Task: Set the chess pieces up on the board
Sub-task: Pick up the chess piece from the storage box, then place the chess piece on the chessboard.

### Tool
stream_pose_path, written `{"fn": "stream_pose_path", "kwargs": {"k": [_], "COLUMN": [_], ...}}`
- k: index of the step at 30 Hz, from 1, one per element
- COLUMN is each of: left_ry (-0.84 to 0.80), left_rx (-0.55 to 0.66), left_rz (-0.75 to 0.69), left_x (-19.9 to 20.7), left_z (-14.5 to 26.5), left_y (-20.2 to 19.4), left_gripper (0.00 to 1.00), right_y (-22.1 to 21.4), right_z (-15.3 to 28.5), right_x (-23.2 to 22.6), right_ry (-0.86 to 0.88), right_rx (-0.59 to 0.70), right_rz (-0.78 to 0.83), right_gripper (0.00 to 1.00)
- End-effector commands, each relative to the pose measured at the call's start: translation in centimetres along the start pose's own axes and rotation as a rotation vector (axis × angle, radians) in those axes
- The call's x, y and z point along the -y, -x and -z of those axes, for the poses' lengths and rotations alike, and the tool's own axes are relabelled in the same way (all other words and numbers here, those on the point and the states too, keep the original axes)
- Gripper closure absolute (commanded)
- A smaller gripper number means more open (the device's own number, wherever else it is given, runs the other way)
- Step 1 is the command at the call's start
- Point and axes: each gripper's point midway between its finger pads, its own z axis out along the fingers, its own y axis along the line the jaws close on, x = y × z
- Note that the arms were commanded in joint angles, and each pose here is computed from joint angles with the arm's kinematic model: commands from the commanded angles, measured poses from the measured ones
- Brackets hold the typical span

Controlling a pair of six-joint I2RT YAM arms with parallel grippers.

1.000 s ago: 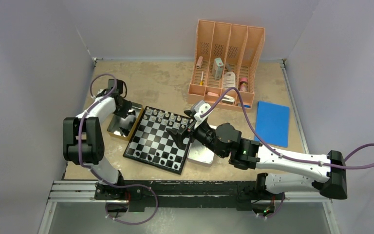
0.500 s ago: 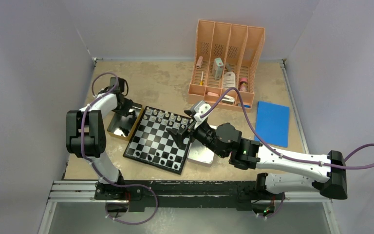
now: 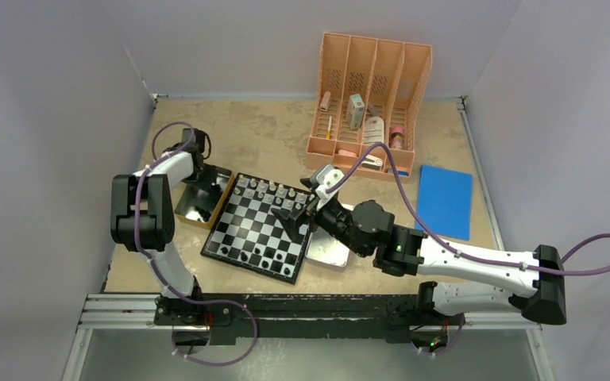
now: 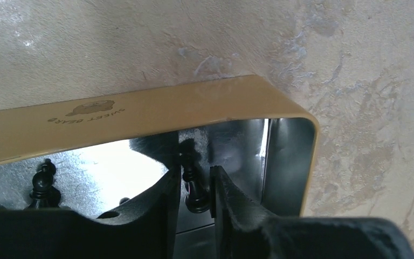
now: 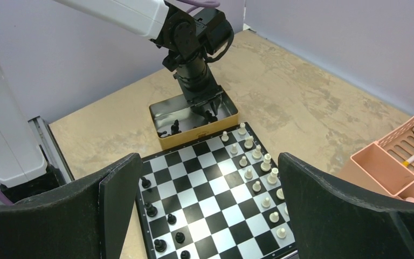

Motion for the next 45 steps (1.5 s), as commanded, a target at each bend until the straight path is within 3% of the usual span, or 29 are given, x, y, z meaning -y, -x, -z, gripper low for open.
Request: {"fn": "stream_pose_path", "kwargs": {"k": [1,7,14,20,25,28,32,36,40,45], "left_ry": [-0.001,-0.019,-0.179,-0.493,-0.792,-0.941,-1.246,-1.373,-1.493,-1.52], "left_rx": [-0.015,-0.013,0.056,0.129,0.138,0.085,-0.103,-0.293,-0.417,-0.475], "left_rz": [0.021,0.013,-0.029,-0.182,-0.385,-0.481,-0.612,-0.715,-0.813,-0.818], "left_x": [0.4,0.5,2.6,5.1,6.0,5.5,4.5,2.7,0.8,0.0], "left_z": [-0.2,0.6,5.4,11.4,17.0,19.9,24.6,28.0,31.1,32.4], "left_y": [-0.1,0.0,2.1,2.7,0.7,-1.5,-6.6,-11.6,-16.2,-17.9], "left_gripper": [0.79,1.0,1.0,1.0,1.0,1.0,1.0,1.0,1.0,1.0], "right_y": [2.3,2.7,2.9,1.7,-0.2,-0.9,-1.6,-2.2,-3.3,-4.0], "right_z": [0.3,0.8,1.7,1.7,0.8,0.0,-1.2,-2.0,-2.3,-2.5], "right_x": [-0.3,0.5,1.2,1.0,1.2,1.2,-0.3,-1.3,-1.3,-0.9], "right_ry": [0.022,-0.012,-0.047,-0.055,-0.108,-0.108,-0.034,-0.01,-0.028,-0.075], "right_rx": [0.083,0.114,0.13,0.098,0.043,0.029,0.032,0.024,0.014,0.0], "right_rz": [0.002,-0.023,-0.126,-0.216,-0.28,-0.302,-0.344,-0.421,-0.49,-0.543], "right_gripper": [0.01,0.01,0.01,0.01,0.01,0.05,0.26,0.45,0.49,0.47]}}
